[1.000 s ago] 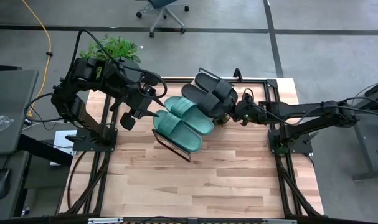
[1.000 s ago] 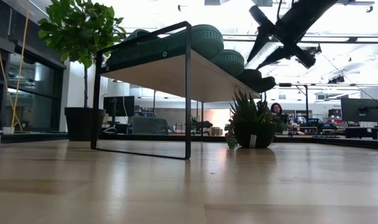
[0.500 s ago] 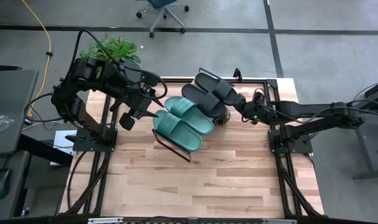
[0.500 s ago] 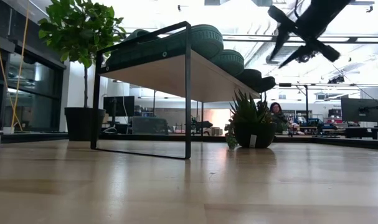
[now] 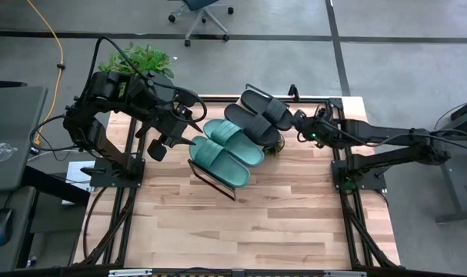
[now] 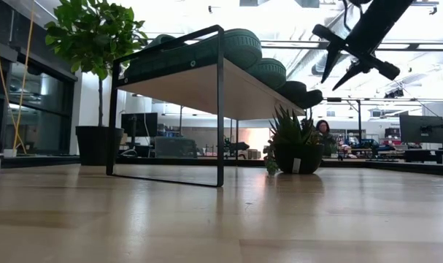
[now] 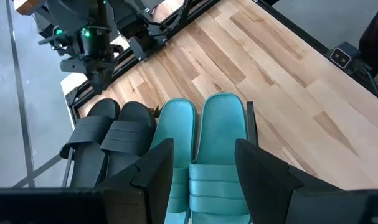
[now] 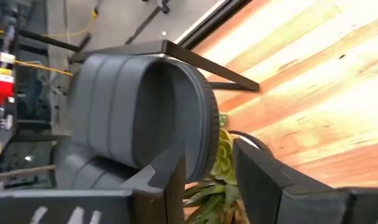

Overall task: Pick and place slides into the shelf
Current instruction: Put the black slide on the shelf

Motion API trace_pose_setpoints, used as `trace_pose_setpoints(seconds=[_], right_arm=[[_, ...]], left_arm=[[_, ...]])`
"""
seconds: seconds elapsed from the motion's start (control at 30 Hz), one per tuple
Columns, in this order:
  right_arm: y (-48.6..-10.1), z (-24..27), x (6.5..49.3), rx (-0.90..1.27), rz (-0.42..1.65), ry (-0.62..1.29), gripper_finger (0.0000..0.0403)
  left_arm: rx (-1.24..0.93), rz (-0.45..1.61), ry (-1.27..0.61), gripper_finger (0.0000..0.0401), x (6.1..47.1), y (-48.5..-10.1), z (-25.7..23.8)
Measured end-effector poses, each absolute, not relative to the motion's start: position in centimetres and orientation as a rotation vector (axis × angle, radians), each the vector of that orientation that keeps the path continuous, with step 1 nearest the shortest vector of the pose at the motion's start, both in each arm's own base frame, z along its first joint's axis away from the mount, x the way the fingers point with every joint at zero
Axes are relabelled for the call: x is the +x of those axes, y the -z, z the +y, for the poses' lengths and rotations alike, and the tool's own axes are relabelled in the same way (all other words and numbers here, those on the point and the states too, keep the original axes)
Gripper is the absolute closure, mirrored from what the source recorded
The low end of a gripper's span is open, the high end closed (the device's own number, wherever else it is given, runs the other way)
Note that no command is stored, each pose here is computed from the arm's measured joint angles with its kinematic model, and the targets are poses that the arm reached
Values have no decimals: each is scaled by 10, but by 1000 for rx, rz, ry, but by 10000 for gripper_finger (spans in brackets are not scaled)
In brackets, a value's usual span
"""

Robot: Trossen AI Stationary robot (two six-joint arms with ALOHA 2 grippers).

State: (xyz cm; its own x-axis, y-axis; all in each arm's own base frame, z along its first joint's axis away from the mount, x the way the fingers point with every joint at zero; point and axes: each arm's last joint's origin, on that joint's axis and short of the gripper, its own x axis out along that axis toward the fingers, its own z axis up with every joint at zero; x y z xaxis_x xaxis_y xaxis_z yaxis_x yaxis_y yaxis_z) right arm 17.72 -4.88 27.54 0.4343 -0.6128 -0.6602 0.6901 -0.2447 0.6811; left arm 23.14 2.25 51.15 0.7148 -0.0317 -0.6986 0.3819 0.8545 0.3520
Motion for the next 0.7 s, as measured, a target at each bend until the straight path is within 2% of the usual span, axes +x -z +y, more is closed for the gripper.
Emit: trace_pose_setpoints(seconds=[0.37,0.7], right_arm=[[-268,-59,190,1359,79,1238,281],[-267,-72,208,1338,70,1148,281]], left_arm=[[502,746,239,240,231,-511,23],[497,753,239,240,231,-511,23]])
